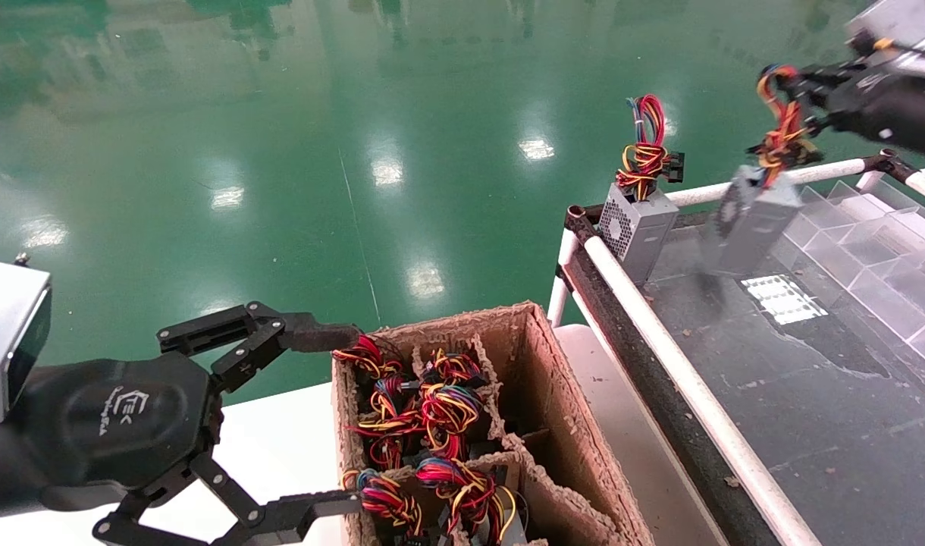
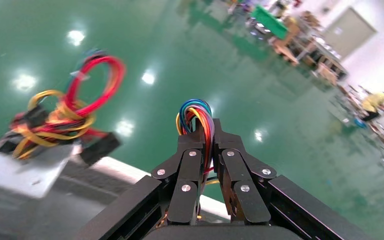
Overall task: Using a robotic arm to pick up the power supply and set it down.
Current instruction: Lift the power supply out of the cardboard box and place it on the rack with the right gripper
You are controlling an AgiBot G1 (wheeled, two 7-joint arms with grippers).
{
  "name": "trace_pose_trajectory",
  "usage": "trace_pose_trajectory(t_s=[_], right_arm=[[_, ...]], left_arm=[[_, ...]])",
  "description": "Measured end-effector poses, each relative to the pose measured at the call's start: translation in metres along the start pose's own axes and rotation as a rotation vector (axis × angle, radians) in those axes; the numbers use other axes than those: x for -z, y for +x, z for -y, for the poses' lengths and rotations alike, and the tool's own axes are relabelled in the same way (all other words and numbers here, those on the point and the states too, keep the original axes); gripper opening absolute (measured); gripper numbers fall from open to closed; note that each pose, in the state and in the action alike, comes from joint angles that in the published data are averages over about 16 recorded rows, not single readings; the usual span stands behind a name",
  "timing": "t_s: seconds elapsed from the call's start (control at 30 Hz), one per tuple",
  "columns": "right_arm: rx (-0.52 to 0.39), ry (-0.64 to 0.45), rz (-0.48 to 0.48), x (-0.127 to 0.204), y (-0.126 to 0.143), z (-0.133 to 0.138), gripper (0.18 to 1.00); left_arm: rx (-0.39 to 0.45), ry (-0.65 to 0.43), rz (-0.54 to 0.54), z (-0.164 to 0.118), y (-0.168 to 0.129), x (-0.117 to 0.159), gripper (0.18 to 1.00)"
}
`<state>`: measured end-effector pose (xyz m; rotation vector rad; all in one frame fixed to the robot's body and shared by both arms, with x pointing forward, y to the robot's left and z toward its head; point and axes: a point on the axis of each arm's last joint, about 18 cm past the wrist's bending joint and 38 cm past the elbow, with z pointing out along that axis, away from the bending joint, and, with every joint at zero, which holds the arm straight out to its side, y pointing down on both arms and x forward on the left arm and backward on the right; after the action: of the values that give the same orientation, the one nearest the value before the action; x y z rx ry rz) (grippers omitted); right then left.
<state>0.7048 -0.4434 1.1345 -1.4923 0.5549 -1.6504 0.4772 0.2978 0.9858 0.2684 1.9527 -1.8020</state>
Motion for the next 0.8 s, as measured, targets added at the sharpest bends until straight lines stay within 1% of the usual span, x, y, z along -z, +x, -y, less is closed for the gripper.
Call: trace_pose_trajectory(t_s=[0.13, 0.33, 0.8], right_arm=[[0.009, -0.005, 0.035, -0.01, -0.018, -0.001, 0.217], [0.002, -0.001, 0.056, -0.024, -0.038, 0.005, 0.217], [0.019, 0.026, 0.064, -0.049, -0.063, 0.035, 0.217]], left_arm=[[0.0, 0.0, 0.0, 0.0, 0.0, 0.0, 1.001], [0.0, 0.0, 0.0, 0.0, 0.0, 0.0, 1.001], [0.0, 0.0, 0.0, 0.0, 0.0, 0.0, 1.001]])
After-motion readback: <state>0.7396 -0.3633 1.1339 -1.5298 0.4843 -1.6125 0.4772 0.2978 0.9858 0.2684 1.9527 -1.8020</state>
